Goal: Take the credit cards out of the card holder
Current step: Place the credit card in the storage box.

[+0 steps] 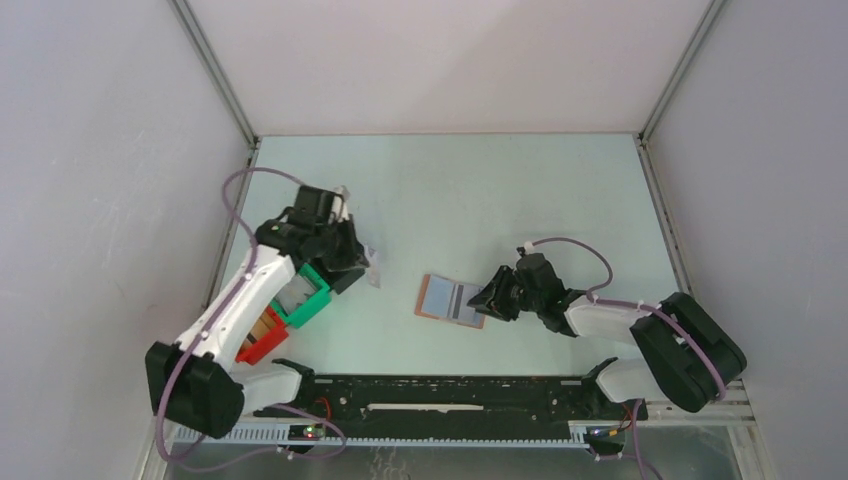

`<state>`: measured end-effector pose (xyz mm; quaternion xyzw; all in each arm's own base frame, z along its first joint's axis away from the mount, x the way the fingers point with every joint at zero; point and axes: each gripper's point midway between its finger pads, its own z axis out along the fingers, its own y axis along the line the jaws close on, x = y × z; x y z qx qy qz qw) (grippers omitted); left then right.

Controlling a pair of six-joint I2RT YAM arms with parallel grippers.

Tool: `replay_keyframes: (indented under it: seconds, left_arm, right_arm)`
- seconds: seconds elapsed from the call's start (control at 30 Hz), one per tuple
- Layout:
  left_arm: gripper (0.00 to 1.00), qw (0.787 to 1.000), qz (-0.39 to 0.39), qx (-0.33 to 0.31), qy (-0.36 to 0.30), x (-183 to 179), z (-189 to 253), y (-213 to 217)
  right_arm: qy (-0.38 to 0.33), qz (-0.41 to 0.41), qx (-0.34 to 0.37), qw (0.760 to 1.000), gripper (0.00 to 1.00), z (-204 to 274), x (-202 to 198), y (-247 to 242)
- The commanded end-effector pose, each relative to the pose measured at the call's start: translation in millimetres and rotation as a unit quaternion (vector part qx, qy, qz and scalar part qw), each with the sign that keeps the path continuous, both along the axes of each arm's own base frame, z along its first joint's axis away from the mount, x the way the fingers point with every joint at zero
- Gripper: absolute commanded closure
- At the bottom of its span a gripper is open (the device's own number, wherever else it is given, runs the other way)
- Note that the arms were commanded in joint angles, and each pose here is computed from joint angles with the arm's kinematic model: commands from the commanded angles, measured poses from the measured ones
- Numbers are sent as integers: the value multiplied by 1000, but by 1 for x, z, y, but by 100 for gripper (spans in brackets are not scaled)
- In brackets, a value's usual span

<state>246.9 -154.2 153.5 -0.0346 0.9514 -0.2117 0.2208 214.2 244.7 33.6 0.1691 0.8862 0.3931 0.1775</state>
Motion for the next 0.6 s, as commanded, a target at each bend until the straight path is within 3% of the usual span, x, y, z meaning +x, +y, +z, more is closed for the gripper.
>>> replay_keyframes:
  seconds: [0.0, 0.33, 0.57]
  left_arm:
    - [100, 997, 72, 12, -23, -7, 21, 51]
    - [100, 961, 268, 51, -48, -16, 34, 153]
    - [100, 941, 329, 73, -35, -11, 7, 188]
  right_arm:
    - [-9, -11, -44, 999, 56, -5, 3, -16]
    - [-27, -1, -43, 999, 51, 5, 11, -22]
    - [-29, 2, -45, 999, 50, 6, 11, -28]
